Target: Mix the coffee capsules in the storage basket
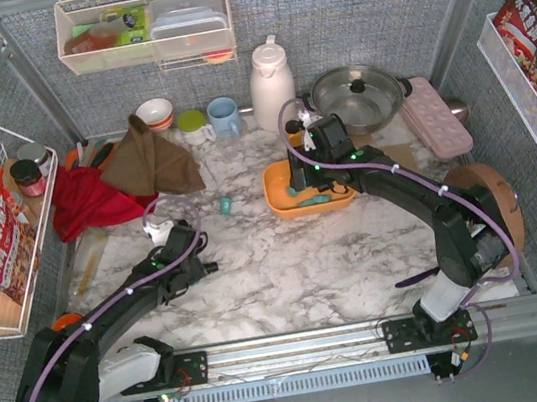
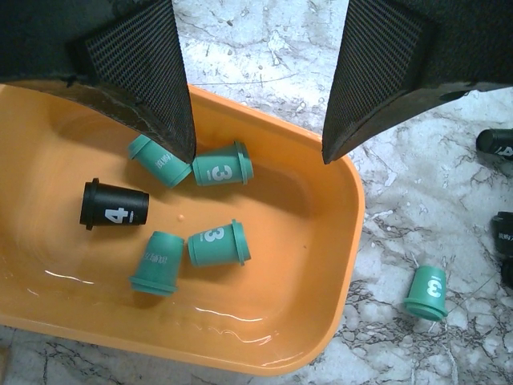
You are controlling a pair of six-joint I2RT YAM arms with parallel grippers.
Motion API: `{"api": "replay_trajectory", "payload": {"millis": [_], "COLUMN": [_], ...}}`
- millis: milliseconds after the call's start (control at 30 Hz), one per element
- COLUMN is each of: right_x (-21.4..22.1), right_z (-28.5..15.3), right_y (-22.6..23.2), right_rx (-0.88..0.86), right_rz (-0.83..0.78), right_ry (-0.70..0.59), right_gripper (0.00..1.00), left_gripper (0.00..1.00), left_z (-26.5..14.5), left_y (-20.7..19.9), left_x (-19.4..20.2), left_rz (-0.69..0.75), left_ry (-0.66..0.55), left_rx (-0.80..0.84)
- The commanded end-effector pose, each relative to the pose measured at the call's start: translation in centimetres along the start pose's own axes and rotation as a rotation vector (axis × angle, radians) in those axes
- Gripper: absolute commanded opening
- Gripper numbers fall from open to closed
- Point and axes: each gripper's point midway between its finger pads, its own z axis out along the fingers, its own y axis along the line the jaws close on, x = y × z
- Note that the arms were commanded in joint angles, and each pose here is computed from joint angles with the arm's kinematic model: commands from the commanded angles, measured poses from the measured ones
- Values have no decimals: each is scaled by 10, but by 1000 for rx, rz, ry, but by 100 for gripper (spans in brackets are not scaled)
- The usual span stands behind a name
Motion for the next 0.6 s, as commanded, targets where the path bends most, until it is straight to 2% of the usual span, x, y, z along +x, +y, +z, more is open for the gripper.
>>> {"api": "replay_trajectory", "payload": {"millis": [0,233,467,567], "right_x": [-4,-3,-2,-1], "right_z": [-2,-2,0,1], "right_y": [5,6,6,8], "right_rx": [-18,-22,-25,-32], "right_rz": [0,1,0,2], "right_ry": [-3,-1,10,15], "right_gripper": [68,68,68,68], "left_gripper": [57,55,45,38], "left_z": [-3,4,9,8], "left_y": [4,10,7,5], "left_x": [6,11,13,6], "left_rz": [23,31,36,40], "left_ry": [45,62,61,36], "left_rx": [-26,-68,-58,-54]}}
